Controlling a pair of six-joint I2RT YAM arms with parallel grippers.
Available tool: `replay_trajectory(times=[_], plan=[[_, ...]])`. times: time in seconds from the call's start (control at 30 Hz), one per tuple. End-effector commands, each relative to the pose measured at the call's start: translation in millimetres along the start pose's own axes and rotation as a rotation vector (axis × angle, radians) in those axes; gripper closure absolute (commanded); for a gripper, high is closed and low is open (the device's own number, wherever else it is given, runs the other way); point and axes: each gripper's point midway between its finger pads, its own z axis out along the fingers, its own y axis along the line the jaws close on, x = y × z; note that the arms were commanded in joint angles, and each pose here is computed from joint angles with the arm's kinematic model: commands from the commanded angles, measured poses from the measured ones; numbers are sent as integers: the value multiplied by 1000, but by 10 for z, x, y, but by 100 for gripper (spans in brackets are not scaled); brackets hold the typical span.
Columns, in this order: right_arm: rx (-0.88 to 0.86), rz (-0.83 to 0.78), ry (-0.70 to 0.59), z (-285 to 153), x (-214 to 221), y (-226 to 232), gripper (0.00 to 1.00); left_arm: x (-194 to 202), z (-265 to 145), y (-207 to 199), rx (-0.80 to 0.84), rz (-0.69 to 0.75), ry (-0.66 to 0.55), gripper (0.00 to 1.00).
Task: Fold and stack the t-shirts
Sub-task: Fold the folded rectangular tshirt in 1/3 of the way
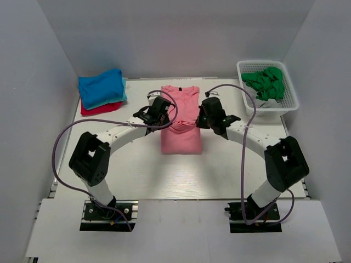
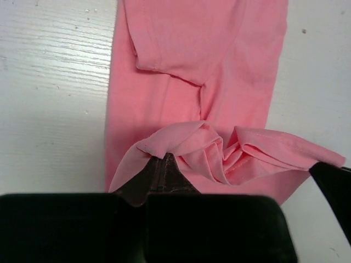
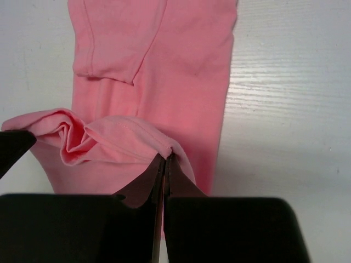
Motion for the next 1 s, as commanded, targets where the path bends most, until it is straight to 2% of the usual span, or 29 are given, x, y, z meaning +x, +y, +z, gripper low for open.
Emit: replay_trajectory(times=[0.0, 0.2, 0.23, 0.47, 0.57, 0.6, 0.63, 0.67, 0.7, 0.8, 0.83, 0.9, 0.93, 0.97], plan=[[-43, -2, -68, 119, -329, 133, 100, -208, 56, -39, 21, -8, -39, 100], [9, 19, -40, 439, -312, -15, 100, -240, 388, 68, -6, 20, -23, 100], [19, 26, -43, 457, -396, -19, 100, -317, 426, 27, 10, 18, -34, 100], [79, 74, 29, 765, -299, -170, 100, -199, 683, -99, 61, 65, 46, 100], [102, 103, 46, 807, -258, -244, 100, -180, 696, -105, 73, 73, 46, 90], [106, 111, 49, 816, -248, -254, 90, -230, 710, -82, 74, 77, 34, 78], [105, 112, 48, 822, -251, -258, 80, -230, 711, -82, 74, 77, 34, 73], [107, 112, 42, 829, -277, -275, 71, -231, 711, -76, 74, 92, 33, 64], [103, 113, 35, 827, -328, -249, 64, -318, 664, -133, 88, 88, 14, 46], [113, 104, 34, 790, -421, -270, 38, -463, 545, -202, 104, 115, -10, 9], [110, 99, 29, 729, -462, -241, 25, -480, 500, -198, 104, 124, -10, 0], [69, 93, 7, 589, -551, -156, 10, -555, 332, -205, 114, 133, -25, 0], [78, 94, 41, 577, -374, -218, 10, -529, 265, -180, 115, 148, -12, 0], [29, 105, 27, 423, -443, -119, 10, -469, 135, -152, 120, 155, -6, 0]])
